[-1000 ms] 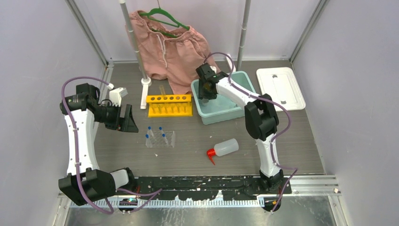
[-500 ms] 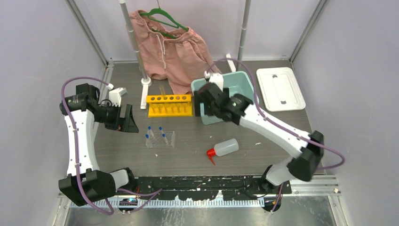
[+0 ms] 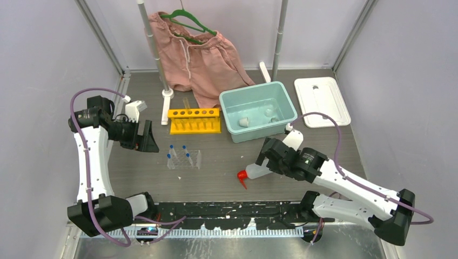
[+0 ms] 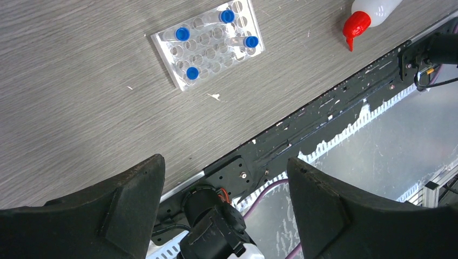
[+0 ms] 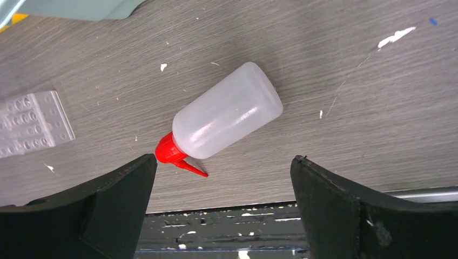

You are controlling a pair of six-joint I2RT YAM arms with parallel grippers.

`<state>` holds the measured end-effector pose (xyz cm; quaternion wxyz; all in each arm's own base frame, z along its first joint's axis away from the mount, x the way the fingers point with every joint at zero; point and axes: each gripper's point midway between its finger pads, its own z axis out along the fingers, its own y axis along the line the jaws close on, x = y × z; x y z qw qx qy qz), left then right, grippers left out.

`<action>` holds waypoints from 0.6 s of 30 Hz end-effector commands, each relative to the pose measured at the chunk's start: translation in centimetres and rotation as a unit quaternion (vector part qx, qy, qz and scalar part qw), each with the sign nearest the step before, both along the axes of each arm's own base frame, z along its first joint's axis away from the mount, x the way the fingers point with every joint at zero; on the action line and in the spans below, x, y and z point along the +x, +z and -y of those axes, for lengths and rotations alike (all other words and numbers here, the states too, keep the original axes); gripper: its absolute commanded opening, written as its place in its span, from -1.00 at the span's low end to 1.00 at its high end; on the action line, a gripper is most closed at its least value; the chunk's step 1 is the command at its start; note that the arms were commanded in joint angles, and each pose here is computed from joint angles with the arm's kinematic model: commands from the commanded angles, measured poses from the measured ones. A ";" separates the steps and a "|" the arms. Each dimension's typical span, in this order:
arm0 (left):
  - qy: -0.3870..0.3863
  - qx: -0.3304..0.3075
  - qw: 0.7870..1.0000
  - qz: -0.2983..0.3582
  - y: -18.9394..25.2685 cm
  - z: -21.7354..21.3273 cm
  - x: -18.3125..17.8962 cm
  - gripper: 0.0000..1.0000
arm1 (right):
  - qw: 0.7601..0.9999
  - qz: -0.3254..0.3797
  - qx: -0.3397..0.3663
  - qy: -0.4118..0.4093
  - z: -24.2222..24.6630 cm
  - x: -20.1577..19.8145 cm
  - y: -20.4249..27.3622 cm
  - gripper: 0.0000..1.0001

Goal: Organize the chemistry lab equipment

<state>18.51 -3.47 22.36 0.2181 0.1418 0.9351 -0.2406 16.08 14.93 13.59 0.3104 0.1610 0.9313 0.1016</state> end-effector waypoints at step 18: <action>-0.012 0.009 1.000 0.018 0.7 0.0 -0.4 0.61 | 0.990 -0.099 -0.032 -0.090 -3.8 2.0 -6.7 1.00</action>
